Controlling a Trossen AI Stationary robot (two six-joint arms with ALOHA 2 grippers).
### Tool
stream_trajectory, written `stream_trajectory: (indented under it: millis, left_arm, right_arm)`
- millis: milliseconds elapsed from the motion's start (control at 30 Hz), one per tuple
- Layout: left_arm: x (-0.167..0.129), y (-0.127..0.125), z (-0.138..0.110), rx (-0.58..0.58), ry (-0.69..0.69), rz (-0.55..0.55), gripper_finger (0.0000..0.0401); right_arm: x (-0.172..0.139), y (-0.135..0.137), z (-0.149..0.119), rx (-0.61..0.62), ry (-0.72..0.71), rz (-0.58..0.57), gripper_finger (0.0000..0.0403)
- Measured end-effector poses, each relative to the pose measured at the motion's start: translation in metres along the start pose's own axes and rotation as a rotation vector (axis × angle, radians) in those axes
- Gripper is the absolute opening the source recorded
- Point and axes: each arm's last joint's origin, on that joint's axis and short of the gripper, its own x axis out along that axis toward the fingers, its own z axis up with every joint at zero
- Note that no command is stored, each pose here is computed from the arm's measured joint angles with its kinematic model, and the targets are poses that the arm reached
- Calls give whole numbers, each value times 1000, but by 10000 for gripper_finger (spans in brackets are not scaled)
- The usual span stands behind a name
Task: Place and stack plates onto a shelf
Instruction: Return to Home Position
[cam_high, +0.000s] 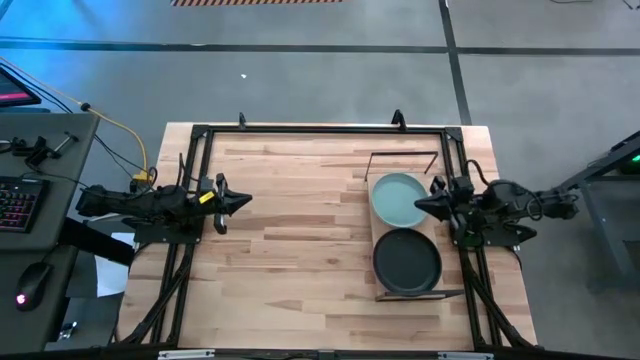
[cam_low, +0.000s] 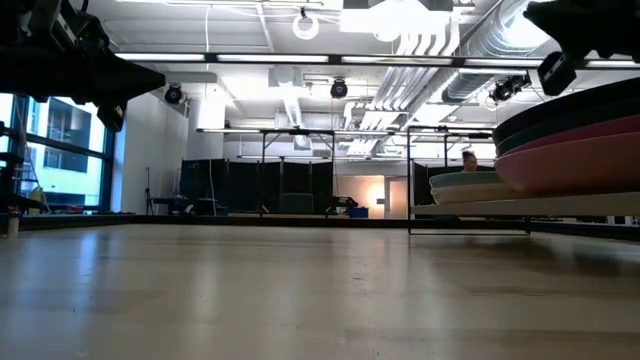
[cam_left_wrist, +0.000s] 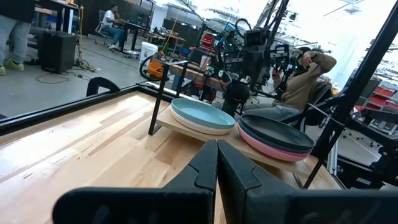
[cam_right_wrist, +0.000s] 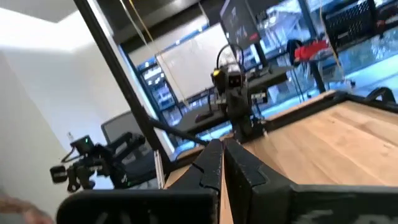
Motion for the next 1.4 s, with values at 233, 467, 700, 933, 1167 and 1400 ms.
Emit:
stream_trajectory:
  millis: [233,467,700,933,1167,1400]
  left_arm:
    - [0,0,0,0,1,-1,1]
    - [0,0,0,0,1,-1,1]
    - [0,0,0,0,0,0,1]
    - [0,0,0,0,0,0,1]
    - [0,0,0,0,0,0,1]
    - [-1,0,2,-7,-19,-7,1]
  right_arm:
    - [5,-11,-23,1,-54,18,0]
    - [6,-15,-35,-34,-39,41,0]
    - [6,-20,-46,-198,84,18,0]
    - [5,-23,-53,-227,157,2,0]
    - [5,-23,-53,-116,157,-6,0]
    - [5,-23,-53,-36,157,-13,0]
